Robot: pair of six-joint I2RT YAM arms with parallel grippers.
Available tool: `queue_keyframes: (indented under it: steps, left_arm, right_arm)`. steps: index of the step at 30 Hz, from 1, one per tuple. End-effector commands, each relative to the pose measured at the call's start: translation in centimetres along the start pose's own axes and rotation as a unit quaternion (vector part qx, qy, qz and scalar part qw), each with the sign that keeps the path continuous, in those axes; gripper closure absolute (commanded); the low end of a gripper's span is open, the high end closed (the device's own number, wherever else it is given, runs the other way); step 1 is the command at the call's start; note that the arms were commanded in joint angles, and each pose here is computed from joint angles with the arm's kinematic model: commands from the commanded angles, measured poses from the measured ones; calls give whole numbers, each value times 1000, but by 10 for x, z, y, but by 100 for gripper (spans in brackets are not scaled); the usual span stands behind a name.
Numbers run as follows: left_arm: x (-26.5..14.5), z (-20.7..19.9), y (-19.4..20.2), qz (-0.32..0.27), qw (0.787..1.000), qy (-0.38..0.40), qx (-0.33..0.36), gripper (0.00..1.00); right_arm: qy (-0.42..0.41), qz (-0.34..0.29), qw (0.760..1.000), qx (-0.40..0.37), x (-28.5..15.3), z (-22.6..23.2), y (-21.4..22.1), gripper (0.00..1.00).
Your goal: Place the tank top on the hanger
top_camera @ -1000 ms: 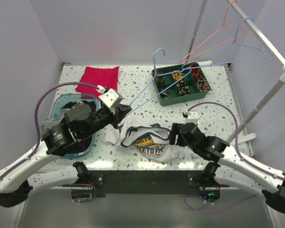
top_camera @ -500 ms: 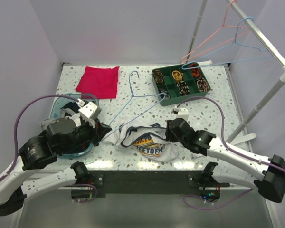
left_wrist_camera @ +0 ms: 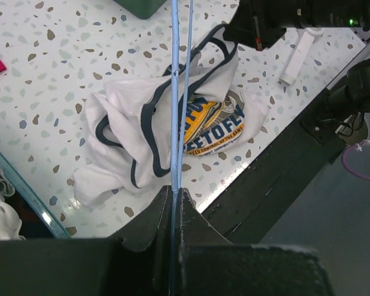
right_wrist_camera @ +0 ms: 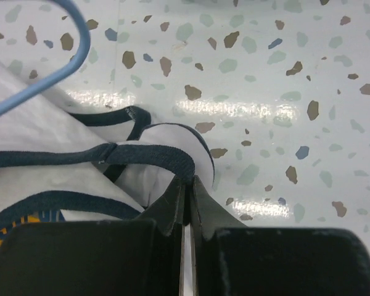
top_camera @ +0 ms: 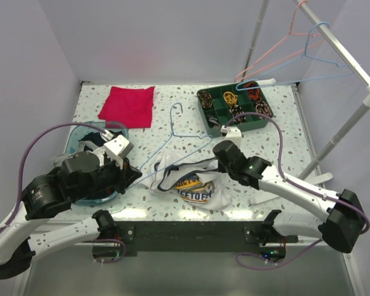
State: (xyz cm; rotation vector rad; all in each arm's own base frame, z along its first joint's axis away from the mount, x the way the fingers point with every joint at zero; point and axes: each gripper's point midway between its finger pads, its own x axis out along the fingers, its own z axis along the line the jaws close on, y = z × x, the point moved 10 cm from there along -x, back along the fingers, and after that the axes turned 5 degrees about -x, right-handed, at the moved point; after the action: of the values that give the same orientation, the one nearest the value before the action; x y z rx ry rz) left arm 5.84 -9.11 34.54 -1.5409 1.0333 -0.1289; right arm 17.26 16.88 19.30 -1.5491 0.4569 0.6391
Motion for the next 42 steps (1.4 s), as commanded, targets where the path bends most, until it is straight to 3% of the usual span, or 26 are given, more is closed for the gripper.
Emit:
queue_keyframes:
  steps: [1,26,42]
  left_arm:
    - [-6,-6,-11,-9,999,30,25,100]
    - [31,-11,-10,38,995,52,79,100]
    - [81,-21,-3,-20,993,99,63,100]
  right_arm:
    - [17,-9,1000,-3,7,-11,-19,100]
    - [-11,-29,1000,-6,-5,-15,-53,100]
    - [-36,-51,998,7,-32,-24,-61,100]
